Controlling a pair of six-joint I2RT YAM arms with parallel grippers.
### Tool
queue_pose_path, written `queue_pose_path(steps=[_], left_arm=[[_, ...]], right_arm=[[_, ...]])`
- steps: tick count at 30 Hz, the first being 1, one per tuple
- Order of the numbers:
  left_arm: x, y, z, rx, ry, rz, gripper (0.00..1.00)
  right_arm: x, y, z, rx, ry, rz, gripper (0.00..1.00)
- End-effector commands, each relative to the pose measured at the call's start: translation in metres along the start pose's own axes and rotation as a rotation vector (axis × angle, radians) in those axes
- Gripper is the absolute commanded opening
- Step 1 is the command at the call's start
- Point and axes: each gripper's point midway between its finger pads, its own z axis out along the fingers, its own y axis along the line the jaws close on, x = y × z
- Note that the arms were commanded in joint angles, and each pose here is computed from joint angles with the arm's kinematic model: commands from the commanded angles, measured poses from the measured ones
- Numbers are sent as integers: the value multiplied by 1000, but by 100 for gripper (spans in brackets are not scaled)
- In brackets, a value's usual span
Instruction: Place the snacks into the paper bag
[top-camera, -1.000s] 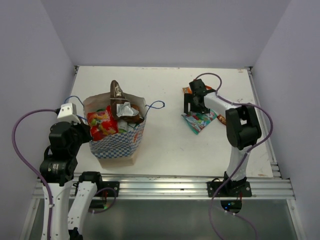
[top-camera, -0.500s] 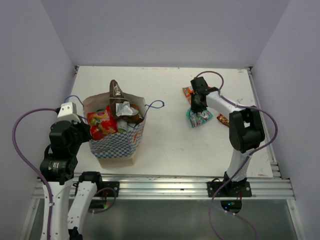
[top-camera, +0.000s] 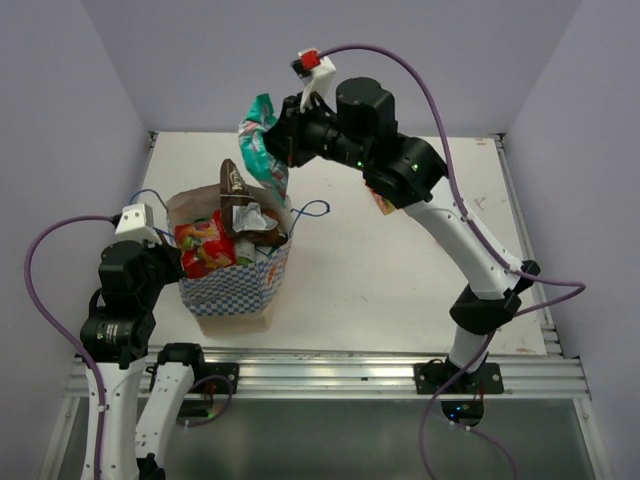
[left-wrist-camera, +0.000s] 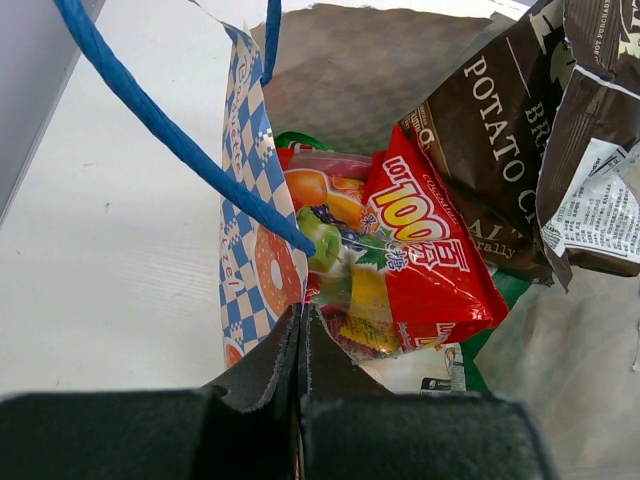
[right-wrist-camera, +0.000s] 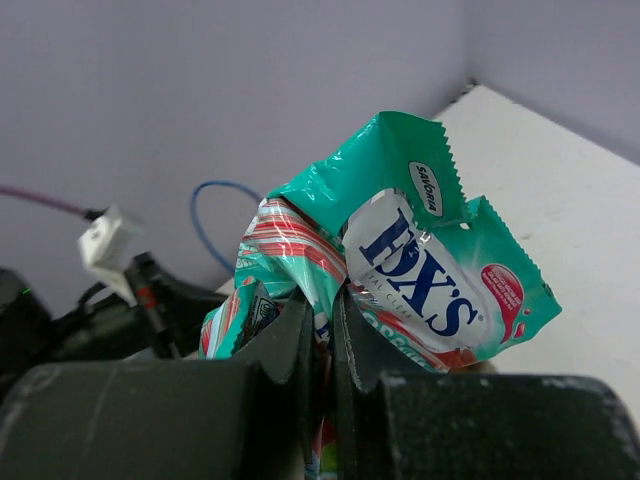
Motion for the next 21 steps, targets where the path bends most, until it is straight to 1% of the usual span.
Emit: queue_pose_path(steps=[1,2,4,5,8,9,10,14,18,19,21], left_arm=[[-15,-13,3,57,-53,-8,0],[-14,-12,2,57,-53,-8,0],[-14,-12,0,55,-55,-10,0],[-13,-11,0,51,-53,-10,0],[-12,-10,-2,48,-53,-13,0],[-13,-10,-3,49,-56,-12,0],[-13,-10,-4,51,-58,-13,0],[-13,-10,-6,48,-57,-15,0],[-11,-7,-10,39,-60,-17,0],[-12,-7,-11,40,-63,-18,0],[-10,-7,-11,40,-63,-23,0]], right_arm=[[65,31,25,-117,205,58,0],[87,49,28,-151,256,58,0],[118,67,36,-188,324,53,0],[142,83,37,-215,377,42,0],[196,104,51,-255,472,12,0],[207,106,55,-256,493,8,0],[227,105,67,-248,531,8,0],[260,105,88,-221,580,-31,0],[266,94,90,-159,590,-86,0],[273,90,89,-143,601,-97,0],[270,83,89,-109,585,-113,0]])
